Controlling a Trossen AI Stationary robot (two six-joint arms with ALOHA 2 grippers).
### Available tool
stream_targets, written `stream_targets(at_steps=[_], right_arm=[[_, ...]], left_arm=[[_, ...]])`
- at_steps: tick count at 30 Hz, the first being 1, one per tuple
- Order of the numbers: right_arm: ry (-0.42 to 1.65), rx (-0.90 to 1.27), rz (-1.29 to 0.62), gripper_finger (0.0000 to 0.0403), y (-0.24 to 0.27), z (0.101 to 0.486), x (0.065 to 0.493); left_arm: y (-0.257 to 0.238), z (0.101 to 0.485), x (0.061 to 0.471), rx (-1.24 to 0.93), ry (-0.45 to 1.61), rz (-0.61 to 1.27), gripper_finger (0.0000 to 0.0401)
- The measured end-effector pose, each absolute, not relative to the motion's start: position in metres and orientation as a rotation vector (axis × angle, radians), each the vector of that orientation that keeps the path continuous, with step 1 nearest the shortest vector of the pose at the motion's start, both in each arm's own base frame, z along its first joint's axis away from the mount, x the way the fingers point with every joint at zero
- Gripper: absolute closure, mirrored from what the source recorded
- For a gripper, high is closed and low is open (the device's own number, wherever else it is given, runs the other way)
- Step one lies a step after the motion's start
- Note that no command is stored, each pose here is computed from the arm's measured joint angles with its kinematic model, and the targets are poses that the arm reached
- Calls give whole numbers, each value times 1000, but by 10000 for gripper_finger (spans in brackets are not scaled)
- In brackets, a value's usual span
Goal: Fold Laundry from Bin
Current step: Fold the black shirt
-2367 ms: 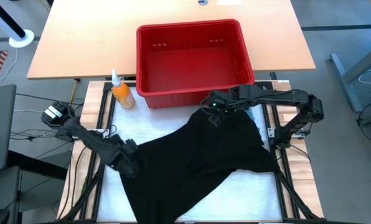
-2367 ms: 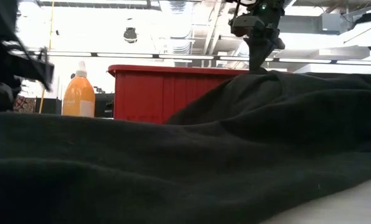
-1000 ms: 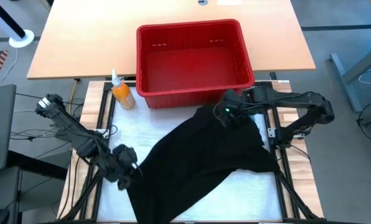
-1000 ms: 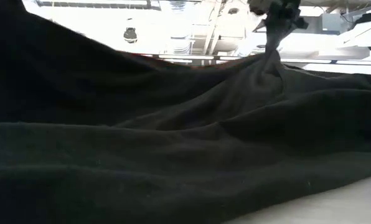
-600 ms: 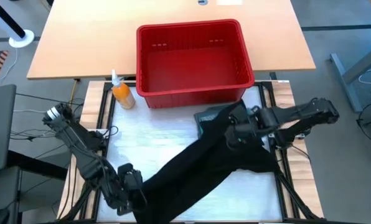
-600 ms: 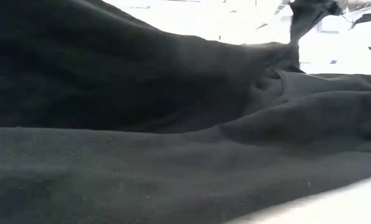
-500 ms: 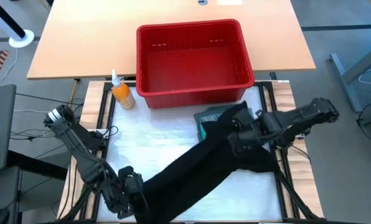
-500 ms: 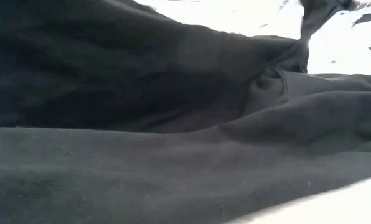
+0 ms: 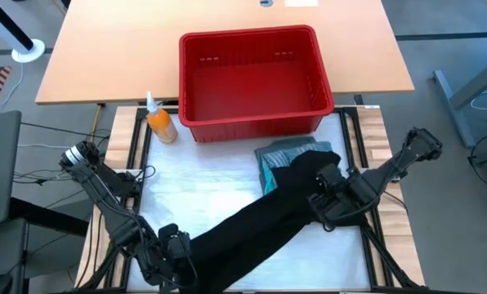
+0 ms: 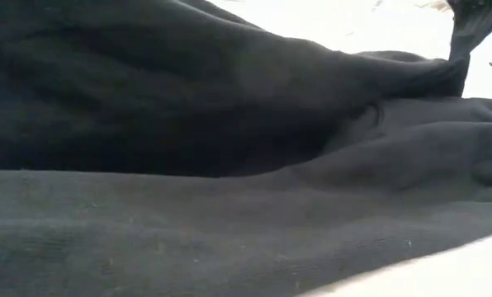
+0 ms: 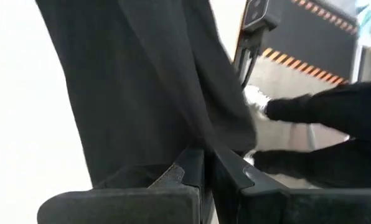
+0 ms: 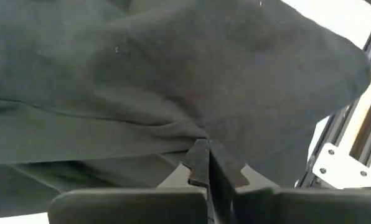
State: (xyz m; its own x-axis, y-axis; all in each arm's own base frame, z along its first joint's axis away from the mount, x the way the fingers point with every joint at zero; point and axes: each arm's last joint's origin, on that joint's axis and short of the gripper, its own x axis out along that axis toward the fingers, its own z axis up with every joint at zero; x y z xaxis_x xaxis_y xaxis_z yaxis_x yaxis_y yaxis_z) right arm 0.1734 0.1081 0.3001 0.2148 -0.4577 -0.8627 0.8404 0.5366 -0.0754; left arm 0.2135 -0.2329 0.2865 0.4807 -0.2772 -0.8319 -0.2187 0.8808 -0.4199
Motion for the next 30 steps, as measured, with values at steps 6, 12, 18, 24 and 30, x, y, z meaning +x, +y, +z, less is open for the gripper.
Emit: stream_targets(at_steps=[6, 12, 18, 24, 30], right_arm=[[990, 489, -947, 346, 114, 299, 169], [1082, 507, -931, 298, 115, 298, 167], [1071, 552, -860, 245, 113, 314, 159], [832, 589, -857, 209, 92, 336, 156], [814, 483, -765, 193, 65, 339, 191]], left_arm=[[-236, 275, 218, -572, 1017, -49, 401], [-236, 274, 218, -572, 1010, -45, 401], [-236, 274, 218, -591, 1012, -34, 401], [-233, 274, 218, -543, 980, 2, 401], [-232, 260, 215, -551, 1049, 45, 401]])
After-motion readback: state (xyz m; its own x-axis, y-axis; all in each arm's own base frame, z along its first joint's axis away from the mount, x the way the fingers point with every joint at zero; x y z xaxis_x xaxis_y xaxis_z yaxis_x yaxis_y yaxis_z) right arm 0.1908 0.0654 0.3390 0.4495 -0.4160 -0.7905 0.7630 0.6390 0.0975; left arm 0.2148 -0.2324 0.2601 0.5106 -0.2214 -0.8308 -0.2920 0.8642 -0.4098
